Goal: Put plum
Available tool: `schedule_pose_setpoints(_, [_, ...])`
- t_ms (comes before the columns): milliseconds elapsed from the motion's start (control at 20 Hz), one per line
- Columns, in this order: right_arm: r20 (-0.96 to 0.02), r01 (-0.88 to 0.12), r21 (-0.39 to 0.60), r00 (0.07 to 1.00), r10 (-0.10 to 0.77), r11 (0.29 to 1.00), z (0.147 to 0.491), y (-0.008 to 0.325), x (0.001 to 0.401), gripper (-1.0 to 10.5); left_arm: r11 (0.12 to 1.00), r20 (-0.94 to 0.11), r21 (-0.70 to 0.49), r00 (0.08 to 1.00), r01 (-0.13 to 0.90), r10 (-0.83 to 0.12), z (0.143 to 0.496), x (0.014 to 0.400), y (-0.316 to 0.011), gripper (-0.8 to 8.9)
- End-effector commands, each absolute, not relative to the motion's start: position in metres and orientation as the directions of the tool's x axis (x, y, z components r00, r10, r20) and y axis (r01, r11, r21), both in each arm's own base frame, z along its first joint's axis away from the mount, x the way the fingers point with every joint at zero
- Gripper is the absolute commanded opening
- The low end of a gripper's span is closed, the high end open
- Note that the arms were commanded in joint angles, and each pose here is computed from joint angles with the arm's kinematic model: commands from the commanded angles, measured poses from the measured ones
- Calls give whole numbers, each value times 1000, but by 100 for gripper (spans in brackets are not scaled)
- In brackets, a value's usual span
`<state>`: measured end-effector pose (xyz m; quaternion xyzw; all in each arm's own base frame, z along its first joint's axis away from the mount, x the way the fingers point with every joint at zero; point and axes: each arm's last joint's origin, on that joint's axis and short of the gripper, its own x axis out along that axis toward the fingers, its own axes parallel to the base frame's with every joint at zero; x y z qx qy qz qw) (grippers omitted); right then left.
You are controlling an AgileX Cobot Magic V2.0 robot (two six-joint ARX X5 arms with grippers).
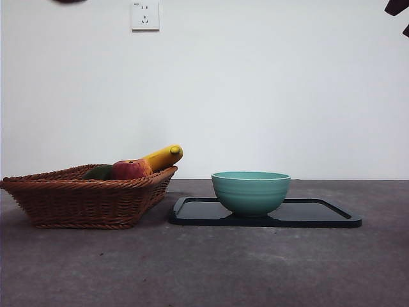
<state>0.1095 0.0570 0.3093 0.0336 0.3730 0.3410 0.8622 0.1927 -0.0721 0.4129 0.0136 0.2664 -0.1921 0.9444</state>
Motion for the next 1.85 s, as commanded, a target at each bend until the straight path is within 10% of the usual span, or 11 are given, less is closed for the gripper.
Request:
schedule_pose_setpoints(50, [-613, -577, 304, 490, 619, 758, 312, 58, 110, 184, 930, -488, -65, 801, 362, -346, 384, 198, -70, 275])
schedule_pose_setpoints(1100, [-613, -575, 306, 490, 619, 759, 312, 58, 110, 184, 941, -638, -51, 714, 335, -289, 202, 300, -94, 274])
schedule_pose_setpoints(1600, [-613, -575, 306, 490, 619, 759, 312, 58, 110, 184, 950, -698, -55, 668, 309, -258, 179, 308, -89, 292])
schedule_pose_setpoints(1850, [-613, -575, 306, 490, 619, 759, 312, 58, 110, 184, 951, -691, -60, 675, 304, -260, 182, 307, -89, 448])
